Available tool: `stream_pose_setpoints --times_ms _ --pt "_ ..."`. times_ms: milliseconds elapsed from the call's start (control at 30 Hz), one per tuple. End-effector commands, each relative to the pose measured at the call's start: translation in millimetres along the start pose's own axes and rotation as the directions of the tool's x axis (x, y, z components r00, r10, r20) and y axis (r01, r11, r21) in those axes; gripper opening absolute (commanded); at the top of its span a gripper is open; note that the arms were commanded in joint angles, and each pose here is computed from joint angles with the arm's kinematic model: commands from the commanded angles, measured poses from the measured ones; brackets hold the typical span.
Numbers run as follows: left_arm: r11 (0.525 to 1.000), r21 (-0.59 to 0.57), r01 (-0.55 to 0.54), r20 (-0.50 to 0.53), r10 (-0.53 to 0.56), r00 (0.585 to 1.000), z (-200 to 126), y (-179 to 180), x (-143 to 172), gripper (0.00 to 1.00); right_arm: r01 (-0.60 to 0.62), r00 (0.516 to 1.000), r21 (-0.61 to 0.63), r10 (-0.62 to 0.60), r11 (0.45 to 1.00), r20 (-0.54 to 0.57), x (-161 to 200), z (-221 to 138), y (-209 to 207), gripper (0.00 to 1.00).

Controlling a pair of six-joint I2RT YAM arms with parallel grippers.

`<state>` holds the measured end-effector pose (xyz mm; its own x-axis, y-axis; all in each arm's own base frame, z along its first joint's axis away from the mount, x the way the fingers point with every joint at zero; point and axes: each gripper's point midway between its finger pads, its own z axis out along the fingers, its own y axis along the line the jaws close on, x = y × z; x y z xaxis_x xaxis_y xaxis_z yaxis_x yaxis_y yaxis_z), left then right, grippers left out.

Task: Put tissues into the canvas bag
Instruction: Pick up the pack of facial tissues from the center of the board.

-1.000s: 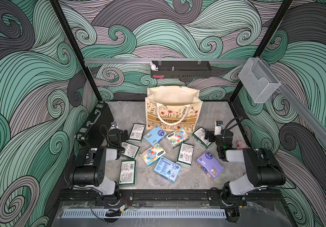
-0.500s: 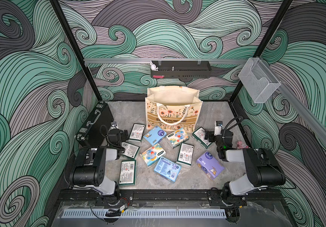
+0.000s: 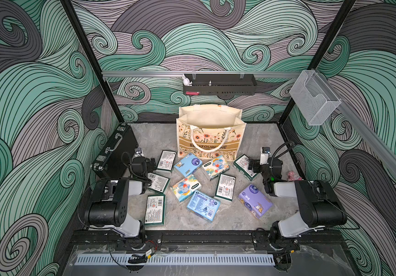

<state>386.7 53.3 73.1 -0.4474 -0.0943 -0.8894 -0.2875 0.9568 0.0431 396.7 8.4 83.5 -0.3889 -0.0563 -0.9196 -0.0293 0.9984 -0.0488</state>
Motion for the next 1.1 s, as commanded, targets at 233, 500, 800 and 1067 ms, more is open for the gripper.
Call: stream_pose_setpoints --times_ms 233,500,800,1067 --pt "0.999 0.004 -0.035 0.092 0.034 0.995 -12.2 -4.2 -23.9 0.99 0.070 0.994 -0.021 -0.068 0.997 0.091 -26.9 -10.0 15.5 0.99" --pt "0.900 0.275 0.340 0.183 -0.396 0.900 -118.6 -49.6 -113.8 0.99 -0.460 0.859 -0.028 0.453 0.888 0.239 -152.9 -90.6 30.6 0.99" --pt "0.855 0.507 0.109 -0.084 -0.076 0.994 -179.9 -160.5 -58.2 0.99 -0.386 0.907 -0.277 0.307 0.880 -0.288 -78.6 -154.3 110.3 0.99" --pt "0.849 0.456 0.266 -0.336 -0.113 0.935 -182.7 -140.2 25.2 0.99 -0.150 0.817 -0.488 -0.170 0.860 -0.552 30.2 -232.9 187.6 0.99"
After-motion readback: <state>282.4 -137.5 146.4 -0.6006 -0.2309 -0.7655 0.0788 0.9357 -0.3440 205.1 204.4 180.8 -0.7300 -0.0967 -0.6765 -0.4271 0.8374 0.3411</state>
